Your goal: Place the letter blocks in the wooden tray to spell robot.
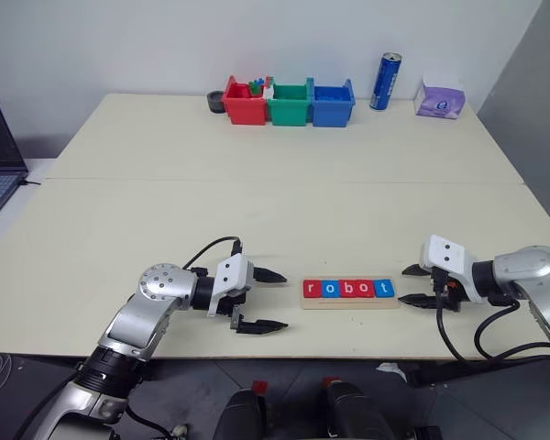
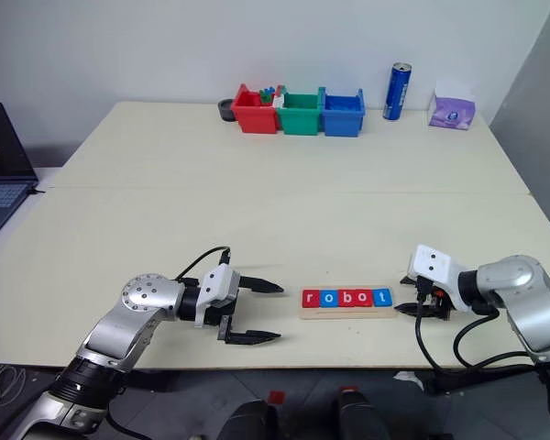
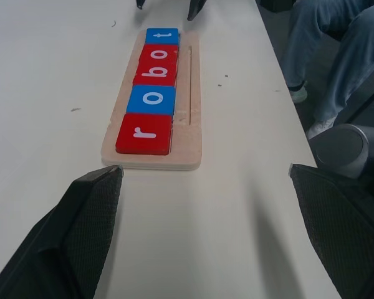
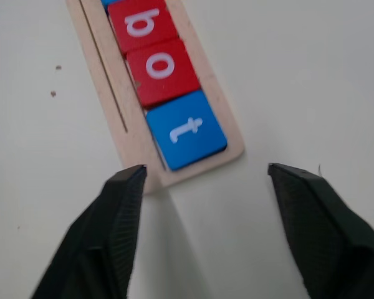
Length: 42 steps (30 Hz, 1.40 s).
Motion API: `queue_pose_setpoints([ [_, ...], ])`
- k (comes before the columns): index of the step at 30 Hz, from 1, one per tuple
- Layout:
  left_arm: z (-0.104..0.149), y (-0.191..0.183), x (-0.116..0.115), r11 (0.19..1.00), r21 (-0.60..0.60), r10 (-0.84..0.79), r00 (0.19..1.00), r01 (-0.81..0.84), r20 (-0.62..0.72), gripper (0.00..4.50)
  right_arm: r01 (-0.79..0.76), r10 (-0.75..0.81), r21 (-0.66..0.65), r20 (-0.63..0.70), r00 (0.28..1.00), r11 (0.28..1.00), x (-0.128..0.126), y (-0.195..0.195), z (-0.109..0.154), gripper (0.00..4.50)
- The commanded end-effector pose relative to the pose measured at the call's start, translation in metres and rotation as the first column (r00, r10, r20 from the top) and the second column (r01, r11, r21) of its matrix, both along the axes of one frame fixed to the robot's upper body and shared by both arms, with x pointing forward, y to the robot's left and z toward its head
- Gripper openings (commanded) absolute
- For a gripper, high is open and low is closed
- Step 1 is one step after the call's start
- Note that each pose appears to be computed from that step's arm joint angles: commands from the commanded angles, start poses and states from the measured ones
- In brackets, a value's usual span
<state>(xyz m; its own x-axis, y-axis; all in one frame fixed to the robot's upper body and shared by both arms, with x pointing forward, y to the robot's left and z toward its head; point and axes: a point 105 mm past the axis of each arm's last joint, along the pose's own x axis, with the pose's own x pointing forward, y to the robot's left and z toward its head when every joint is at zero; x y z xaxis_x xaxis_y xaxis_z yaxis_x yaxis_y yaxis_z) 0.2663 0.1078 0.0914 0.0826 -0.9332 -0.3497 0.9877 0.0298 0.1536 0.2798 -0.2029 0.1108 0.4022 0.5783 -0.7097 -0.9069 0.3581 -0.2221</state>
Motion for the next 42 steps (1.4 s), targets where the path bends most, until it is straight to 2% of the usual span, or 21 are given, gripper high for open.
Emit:
queue_pose_setpoints([
  [1, 0.010, -0.004, 0.001, 1.000, -0.012, -0.026, 0.999, 0.026, 0.036, 4.50, 0.008, -0.008, 0.003, 0.064, 0.998, 1.000, 0.004, 0.001, 0.012, 1.82],
  [5, 0.010, -0.004, 0.002, 1.000, -0.011, -0.029, 0.999, 0.029, 0.039, 4.50, 0.007, -0.007, -0.008, 0.057, 0.998, 1.000, 0.006, 0.001, 0.007, 0.40],
  [6, 0.010, -0.004, 0.002, 1.000, -0.011, -0.028, 0.999, 0.029, 0.039, 4.50, 0.006, -0.006, -0.010, 0.054, 0.999, 1.000, 0.007, 0.001, 0.006, 0.13],
  [7, 0.011, -0.004, 0.002, 1.000, -0.011, -0.027, 0.999, 0.028, 0.039, 4.50, 0.006, -0.005, -0.011, 0.051, 0.999, 1.000, 0.007, 0.002, 0.005, 0.05],
  [13, 0.011, -0.002, 0.000, 1.000, -0.010, -0.021, 0.999, 0.021, 0.035, 4.50, 0.001, 0.001, -0.044, 0.046, 0.999, 0.999, 0.012, 0.004, -0.001, 0.05],
  [32, 0.007, 0.002, 0.001, 1.000, -0.005, -0.008, 0.999, 0.008, 0.035, 4.50, -0.034, 0.035, -0.010, 0.070, 0.997, 0.999, 0.018, 0.018, 0.005, 0.05],
  [42, 0.006, 0.003, 0.001, 1.000, -0.002, -0.011, 0.999, 0.011, 0.036, 4.50, -0.050, 0.049, 0.004, 0.050, 0.998, 0.999, 0.012, 0.022, 0.002, 0.05],
])
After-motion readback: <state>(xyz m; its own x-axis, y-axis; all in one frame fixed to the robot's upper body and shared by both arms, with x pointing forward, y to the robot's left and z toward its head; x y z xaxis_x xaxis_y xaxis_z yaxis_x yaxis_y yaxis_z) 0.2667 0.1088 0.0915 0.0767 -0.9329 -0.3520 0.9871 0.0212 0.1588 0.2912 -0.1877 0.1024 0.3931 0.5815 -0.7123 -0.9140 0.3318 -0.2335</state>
